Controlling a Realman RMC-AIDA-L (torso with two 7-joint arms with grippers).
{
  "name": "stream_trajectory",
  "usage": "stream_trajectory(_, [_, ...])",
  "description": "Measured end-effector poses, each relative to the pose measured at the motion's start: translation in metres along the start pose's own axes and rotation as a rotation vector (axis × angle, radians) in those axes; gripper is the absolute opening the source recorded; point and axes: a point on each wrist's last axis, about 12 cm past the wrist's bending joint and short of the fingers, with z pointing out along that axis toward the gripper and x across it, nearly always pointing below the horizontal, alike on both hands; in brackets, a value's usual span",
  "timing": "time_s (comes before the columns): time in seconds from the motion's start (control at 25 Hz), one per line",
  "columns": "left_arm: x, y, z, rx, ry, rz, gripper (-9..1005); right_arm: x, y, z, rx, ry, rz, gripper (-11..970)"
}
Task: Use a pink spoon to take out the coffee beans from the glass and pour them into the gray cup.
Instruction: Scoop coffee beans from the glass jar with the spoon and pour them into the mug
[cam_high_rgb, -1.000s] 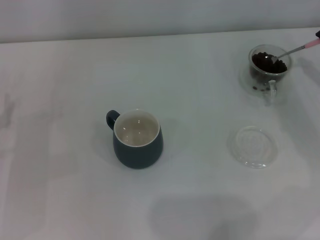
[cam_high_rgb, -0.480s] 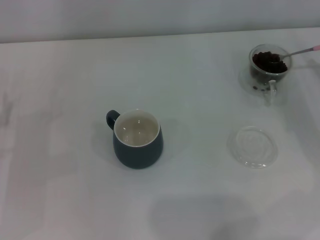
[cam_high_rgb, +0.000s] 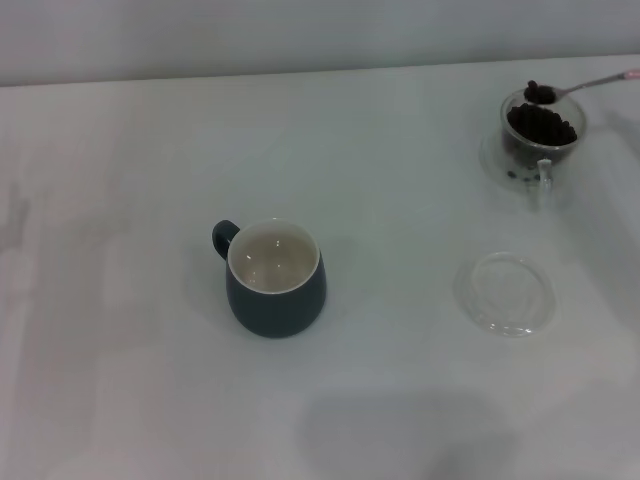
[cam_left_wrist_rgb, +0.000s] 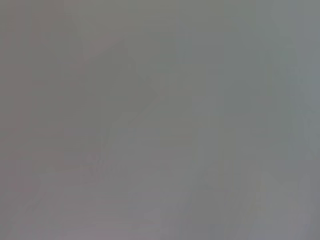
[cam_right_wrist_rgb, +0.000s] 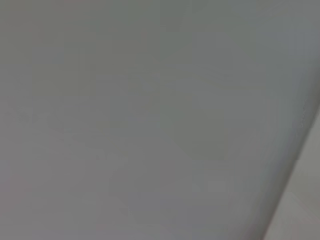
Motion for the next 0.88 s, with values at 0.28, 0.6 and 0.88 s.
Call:
stream_trajectory(0.28, [0.0,-0.001,0.001,0.002,-0.001,0.0,820,0.01,0.017,0.013,-0.057,0.102,-0.006,173])
stream_trajectory(0.6, [0.0,-0.001,0.002,0.004,0.004,0.0,820,0.039,0.044,0.04,-0.104,0.296,-0.052,174])
stream_trajectory(0.88, [0.001,-0.001,0.001,0.002,0.01,0.001,820,0.068,0.059,0.052,-0.145,0.446,-0.089,175])
